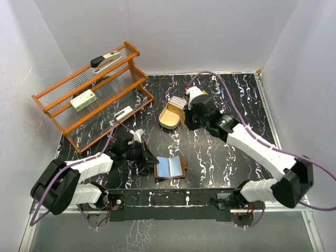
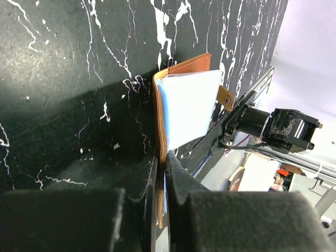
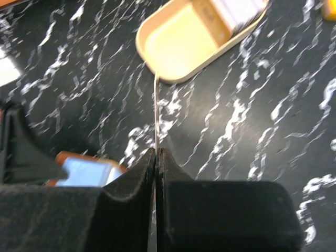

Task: Put the credit cards into the card holder
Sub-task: Pick up the credit card from the storage box, then insert the credit card into the card holder.

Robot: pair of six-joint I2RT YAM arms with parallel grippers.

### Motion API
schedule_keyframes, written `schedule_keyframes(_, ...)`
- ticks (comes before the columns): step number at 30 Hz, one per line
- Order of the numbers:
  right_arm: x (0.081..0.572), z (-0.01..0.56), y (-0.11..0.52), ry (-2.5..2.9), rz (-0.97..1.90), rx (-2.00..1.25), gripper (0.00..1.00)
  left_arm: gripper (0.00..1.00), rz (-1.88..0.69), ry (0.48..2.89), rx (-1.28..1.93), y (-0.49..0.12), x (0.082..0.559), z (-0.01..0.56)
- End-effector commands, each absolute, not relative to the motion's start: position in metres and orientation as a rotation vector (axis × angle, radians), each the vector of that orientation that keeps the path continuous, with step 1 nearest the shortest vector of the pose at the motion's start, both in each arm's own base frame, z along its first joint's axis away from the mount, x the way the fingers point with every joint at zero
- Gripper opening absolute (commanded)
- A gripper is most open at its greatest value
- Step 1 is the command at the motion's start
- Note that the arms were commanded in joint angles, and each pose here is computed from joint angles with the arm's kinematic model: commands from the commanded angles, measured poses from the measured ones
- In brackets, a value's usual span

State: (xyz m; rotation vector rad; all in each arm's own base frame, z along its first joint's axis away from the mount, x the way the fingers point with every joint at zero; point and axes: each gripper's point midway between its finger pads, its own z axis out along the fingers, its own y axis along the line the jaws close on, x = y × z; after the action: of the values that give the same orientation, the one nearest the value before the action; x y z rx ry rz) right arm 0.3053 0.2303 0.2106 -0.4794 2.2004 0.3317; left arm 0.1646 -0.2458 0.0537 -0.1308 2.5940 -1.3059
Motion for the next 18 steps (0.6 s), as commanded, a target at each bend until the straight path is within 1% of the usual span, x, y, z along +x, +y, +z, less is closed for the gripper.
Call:
schedule_keyframes(1, 0.264, 0.213, 0.254, 2.215, 0.641, -0.380, 0.00, 0.00, -1.367, 2.515, -0.109, -0.260, 0.182, 0.073)
schedule_keyframes(5, 0.234, 0.194, 0.264, 2.269, 0.799, -0.329, 0.00, 0.00, -1.347, 2.525, -0.119, -0.260, 0.185, 0.068)
schedule_keyframes(11, 0.207, 0.166, 0.280, 2.287, 0.952, -0.301, 0.00, 0.00, -1.328, 2.567, -0.116, -0.258, 0.181, 0.057)
schedule_keyframes(15, 0.193, 0.140, 0.285, 2.338, 1.013, -0.266, 0.00, 0.03, -1.302, 2.590, -0.111, -0.255, 0.179, 0.052)
schedule_keyframes(18, 0.186, 0.119, 0.283, 2.400, 0.995, -0.248, 0.00, 0.10, -1.271, 2.620, -0.092, -0.252, 0.176, 0.048)
